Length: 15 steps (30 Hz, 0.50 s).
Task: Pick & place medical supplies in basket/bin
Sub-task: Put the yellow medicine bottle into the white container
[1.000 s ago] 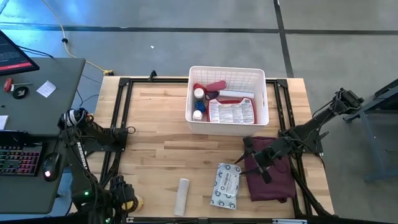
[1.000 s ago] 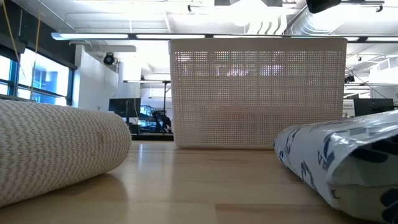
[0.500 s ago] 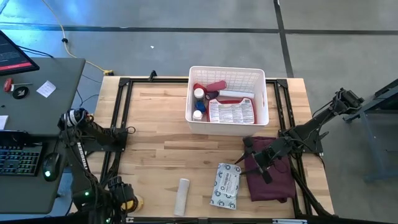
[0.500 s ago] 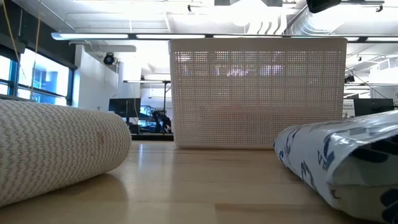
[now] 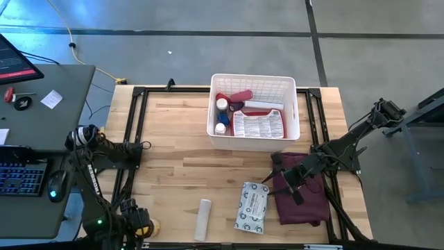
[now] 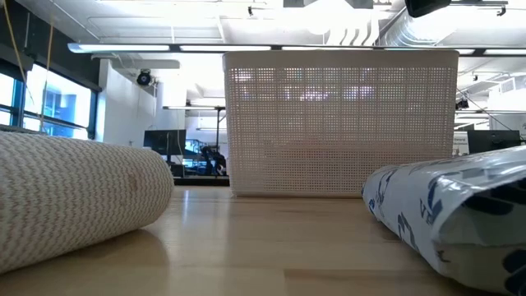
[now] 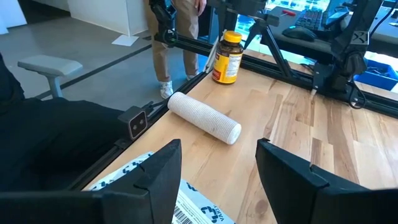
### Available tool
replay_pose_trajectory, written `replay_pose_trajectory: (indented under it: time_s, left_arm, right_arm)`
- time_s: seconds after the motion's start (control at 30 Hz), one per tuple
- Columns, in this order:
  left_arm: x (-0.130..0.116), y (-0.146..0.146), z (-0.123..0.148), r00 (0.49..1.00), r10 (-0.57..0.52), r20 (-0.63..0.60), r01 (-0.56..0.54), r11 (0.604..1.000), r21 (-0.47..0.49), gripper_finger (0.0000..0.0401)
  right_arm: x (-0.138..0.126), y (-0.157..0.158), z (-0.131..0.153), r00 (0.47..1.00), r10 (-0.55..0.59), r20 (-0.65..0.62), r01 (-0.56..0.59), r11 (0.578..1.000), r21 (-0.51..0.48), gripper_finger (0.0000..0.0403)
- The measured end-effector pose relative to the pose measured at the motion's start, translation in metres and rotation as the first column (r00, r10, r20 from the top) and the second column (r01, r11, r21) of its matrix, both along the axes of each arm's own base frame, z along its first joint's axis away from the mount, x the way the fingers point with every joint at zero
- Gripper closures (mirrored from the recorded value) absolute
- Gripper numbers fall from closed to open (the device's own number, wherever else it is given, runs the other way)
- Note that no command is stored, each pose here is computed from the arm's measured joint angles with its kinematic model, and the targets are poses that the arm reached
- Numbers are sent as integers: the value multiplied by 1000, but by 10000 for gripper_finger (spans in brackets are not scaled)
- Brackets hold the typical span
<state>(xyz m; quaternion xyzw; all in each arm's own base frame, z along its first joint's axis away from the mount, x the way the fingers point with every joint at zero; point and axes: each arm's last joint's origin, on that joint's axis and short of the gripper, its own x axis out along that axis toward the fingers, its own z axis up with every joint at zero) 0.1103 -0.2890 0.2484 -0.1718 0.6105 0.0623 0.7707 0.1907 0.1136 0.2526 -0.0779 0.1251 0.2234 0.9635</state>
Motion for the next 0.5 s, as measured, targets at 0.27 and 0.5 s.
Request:
replay_pose_trajectory:
  time_s: [0.27, 0.5]
  left_arm:
    - [0, 1, 0, 1000, -8, -2, 8, 1000, 8, 33]
    - [0, 1, 0, 1000, -8, -1, 8, 1000, 10, 55]
  right_arm:
    - [0, 0, 0, 1000, 0, 0, 0, 1000, 0, 205]
    - [0, 0, 0, 1000, 0, 0, 0, 1000, 0, 206]
